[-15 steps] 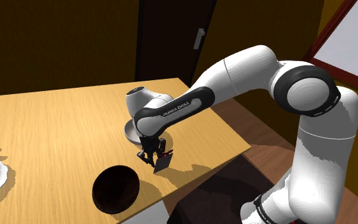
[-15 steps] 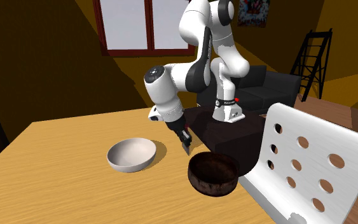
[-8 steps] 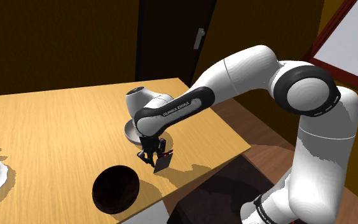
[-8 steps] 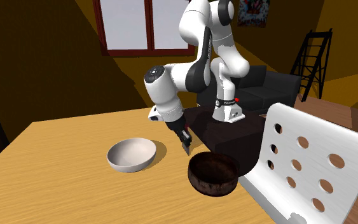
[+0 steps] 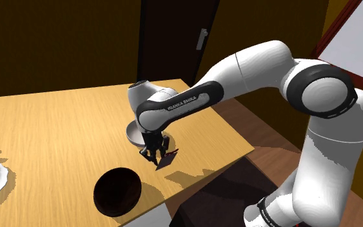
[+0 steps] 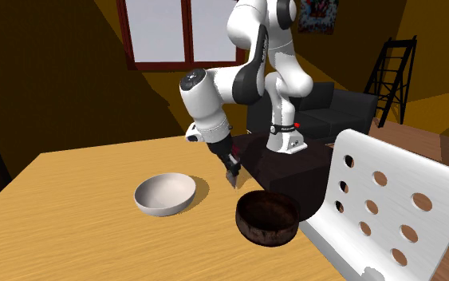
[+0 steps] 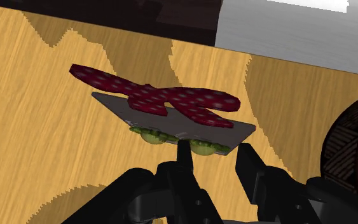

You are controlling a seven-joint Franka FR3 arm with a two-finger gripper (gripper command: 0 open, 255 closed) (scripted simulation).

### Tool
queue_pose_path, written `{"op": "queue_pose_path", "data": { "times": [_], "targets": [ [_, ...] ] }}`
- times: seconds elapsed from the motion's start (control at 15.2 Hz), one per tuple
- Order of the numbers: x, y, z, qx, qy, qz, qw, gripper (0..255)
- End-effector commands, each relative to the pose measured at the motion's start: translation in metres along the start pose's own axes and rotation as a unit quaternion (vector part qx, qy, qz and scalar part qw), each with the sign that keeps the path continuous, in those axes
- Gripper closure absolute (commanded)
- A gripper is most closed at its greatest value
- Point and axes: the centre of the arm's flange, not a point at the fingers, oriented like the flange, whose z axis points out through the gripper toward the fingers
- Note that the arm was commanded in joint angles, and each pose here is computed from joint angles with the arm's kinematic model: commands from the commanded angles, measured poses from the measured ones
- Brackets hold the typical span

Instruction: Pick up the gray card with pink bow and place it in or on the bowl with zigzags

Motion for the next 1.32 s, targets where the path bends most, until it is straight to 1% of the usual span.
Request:
{"op": "queue_pose_path", "data": {
  "times": [0.0,1.25],
  "targets": [
    [-0.005,0.001,-0.009,0.0,0.0,0.0,1.0,255],
    [-0.046,0.014,-0.1,0.0,0.0,0.0,1.0,255]
  ]
}}
